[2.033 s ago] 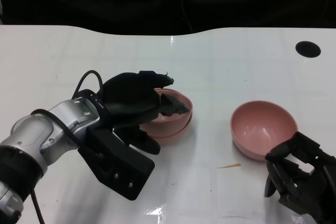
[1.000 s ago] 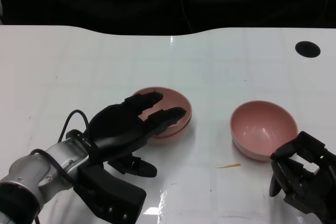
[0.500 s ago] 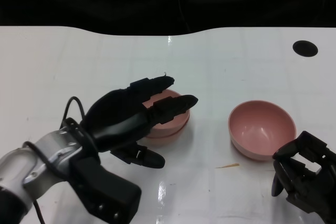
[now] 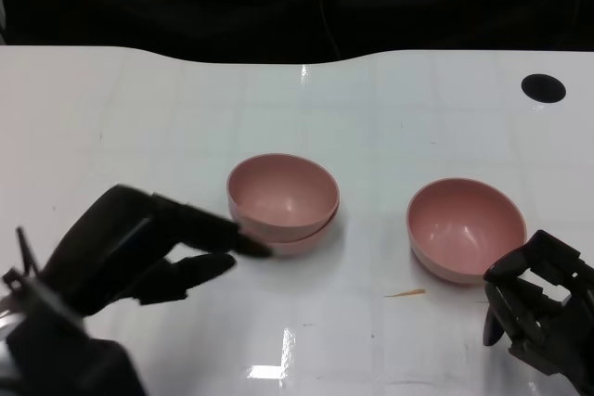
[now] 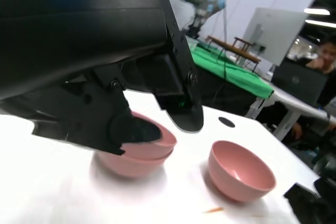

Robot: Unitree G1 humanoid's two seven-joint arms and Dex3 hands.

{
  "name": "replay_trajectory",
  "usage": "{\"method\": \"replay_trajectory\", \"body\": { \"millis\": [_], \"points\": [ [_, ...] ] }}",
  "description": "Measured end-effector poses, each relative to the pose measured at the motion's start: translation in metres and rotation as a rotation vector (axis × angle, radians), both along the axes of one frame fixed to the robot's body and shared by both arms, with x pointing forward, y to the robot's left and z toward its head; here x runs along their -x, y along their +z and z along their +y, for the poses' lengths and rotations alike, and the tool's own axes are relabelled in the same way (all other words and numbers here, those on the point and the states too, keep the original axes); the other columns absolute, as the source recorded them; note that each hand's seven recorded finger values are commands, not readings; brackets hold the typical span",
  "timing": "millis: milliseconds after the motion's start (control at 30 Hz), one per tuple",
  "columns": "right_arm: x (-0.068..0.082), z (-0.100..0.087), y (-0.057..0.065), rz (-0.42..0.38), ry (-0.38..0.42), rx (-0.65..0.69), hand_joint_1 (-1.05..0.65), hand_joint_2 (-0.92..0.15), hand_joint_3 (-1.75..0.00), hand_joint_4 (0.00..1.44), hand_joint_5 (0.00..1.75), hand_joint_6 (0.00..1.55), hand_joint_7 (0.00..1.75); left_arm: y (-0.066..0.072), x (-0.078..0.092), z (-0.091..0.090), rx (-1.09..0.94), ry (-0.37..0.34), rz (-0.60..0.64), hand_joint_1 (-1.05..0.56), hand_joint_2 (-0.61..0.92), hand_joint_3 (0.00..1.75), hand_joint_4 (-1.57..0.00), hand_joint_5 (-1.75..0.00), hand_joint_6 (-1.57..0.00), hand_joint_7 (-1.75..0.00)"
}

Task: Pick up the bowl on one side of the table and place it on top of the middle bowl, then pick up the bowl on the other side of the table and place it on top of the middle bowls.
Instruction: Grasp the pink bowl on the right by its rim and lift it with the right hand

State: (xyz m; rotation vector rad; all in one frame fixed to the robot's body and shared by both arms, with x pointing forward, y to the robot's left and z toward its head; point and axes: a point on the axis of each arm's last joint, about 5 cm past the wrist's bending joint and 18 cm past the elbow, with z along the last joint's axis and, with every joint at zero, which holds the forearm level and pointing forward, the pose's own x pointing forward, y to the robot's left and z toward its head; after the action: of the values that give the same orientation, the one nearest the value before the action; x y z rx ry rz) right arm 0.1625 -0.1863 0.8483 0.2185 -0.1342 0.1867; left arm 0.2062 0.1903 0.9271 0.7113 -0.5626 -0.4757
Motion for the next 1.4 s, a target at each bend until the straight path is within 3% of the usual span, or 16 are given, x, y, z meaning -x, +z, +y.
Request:
{"method": "replay_trajectory", "body": {
  "millis": [67, 233, 333, 467, 500, 567, 600, 633, 700, 767, 1067, 1100, 1167, 1233, 1333, 1400],
  "points": [
    [0.000, 0.000, -0.001, 0.002, -0.002, 0.001, -0.20, -0.84, -0.55, 0.82, 1.75, 0.71, 1.53, -0.003, 0.005, 0.005, 0.052, 0.018, 0.058, 0.25, 0.43, 1.28, -0.84, -1.62, -0.93, -1.33],
    [0.000, -0.001, -0.002, -0.008, -0.003, 0.005, -0.20, -0.85, -0.55, 0.82, 1.75, 0.70, 1.54, -0.002, 0.008, 0.008, 0.083, 0.028, 0.110, 0.25, 0.42, 1.31, -0.82, -1.67, -0.88, -1.44],
    [0.000, 0.000, 0.001, -0.051, -0.079, 0.104, -0.21, -0.84, -0.53, 0.88, 1.63, 0.79, 1.33, -0.004, 0.019, 0.014, 0.169, 0.068, 0.230, 0.20, 0.43, 1.44, -0.83, -1.74, -0.74, -1.65],
    [0.002, -0.001, 0.002, -0.076, -0.147, 0.151, -0.21, -0.84, -0.52, 0.89, 1.61, 0.81, 1.29, -0.011, 0.029, 0.019, 0.197, 0.104, 0.351, 0.19, 0.43, 1.46, -0.83, -1.75, -0.72, -1.69],
    [0.002, 0.000, 0.001, -0.075, -0.146, 0.154, -0.22, -0.84, -0.51, 0.87, 1.53, 0.81, 1.21, -0.010, 0.029, 0.019, 0.200, 0.105, 0.353, 0.21, 0.45, 1.47, -0.85, -1.75, -0.72, -1.70],
    [0.003, 0.002, 0.003, -0.142, -0.192, 0.224, -0.27, -0.89, -0.39, 0.88, 1.12, 0.94, 0.66, -0.010, 0.028, 0.024, 0.293, 0.093, 0.442, 0.26, 0.58, 1.42, -0.89, -1.75, -0.76, -1.73],
    [0.004, 0.002, 0.005, -0.206, -0.231, 0.265, -0.29, -0.91, -0.33, 0.88, 1.01, 1.00, 0.46, -0.013, 0.029, 0.027, 0.349, 0.088, 0.516, 0.28, 0.63, 1.37, -0.90, -1.75, -0.76, -1.74],
    [0.004, 0.002, 0.008, -0.273, -0.269, 0.300, -0.29, -0.91, -0.31, 0.88, 0.97, 1.02, 0.40, -0.017, 0.030, 0.031, 0.400, 0.079, 0.590, 0.28, 0.64, 1.35, -0.91, -1.75, -0.77, -1.74],
    [0.003, 0.000, 0.015, -0.410, -0.340, 0.354, -0.29, -0.92, -0.29, 0.87, 0.93, 1.03, 0.34, -0.027, 0.034, 0.037, 0.480, 0.066, 0.728, 0.28, 0.66, 1.32, -0.90, -1.75, -0.77, -1.75],
    [0.001, 0.000, 0.017, -0.467, -0.360, 0.377, -0.29, -0.92, -0.29, 0.86, 0.92, 1.04, 0.32, -0.031, 0.035, 0.039, 0.496, 0.067, 0.775, 0.28, 0.67, 1.32, -0.90, -1.75, -0.77, -1.75],
    [0.000, 0.001, 0.012, -0.476, -0.371, 0.397, -0.29, -0.92, -0.29, 0.86, 0.92, 1.05, 0.30, -0.030, 0.035, 0.043, 0.520, 0.065, 0.785, 0.28, 0.68, 1.30, -0.90, -1.75, -0.77, -1.75],
    [0.000, 0.001, 0.013, -0.484, -0.370, 0.428, -0.32, -0.90, -0.27, 0.79, 0.65, 0.99, 0.20, -0.030, 0.035, 0.043, 0.522, 0.058, 0.790, 0.27, 0.69, 1.31, -0.91, -1.75, -0.77, -1.75],
    [-0.001, -0.002, 0.020, -0.550, -0.323, 0.570, -0.33, -0.89, -0.25, 0.81, 0.39, 0.99, 0.09, -0.032, 0.033, 0.045, 0.534, 0.038, 0.816, 0.27, 0.69, 1.31, -0.92, -1.75, -0.77, -1.75],
    [-0.002, -0.006, 0.034, -0.614, -0.280, 0.758, -0.54, -0.91, -0.19, 0.54, 0.13, 0.67, 0.02, -0.035, 0.033, 0.045, 0.546, 0.024, 0.843, 0.27, 0.70, 1.32, -0.94, -1.75, -0.78, -1.75],
    [0.001, -0.007, 0.054, -0.637, -0.250, 1.058, -0.64, -0.92, -0.19, 0.45, 0.05, 0.56, 0.00, -0.036, 0.031, 0.047, 0.578, 0.006, 0.874, 0.25, 0.71, 1.33, -0.96, -1.75, -0.79, -1.75],
    [0.002, -0.007, 0.060, -0.619, -0.261, 1.136, -0.67, -0.92, -0.20, 0.42, 0.02, 0.51, 0.00, -0.035, 0.030, 0.049, 0.592, 0.014, 0.885, 0.24, 0.72, 1.33, -0.96, -1.75, -0.79, -1.75]
  ]
}}
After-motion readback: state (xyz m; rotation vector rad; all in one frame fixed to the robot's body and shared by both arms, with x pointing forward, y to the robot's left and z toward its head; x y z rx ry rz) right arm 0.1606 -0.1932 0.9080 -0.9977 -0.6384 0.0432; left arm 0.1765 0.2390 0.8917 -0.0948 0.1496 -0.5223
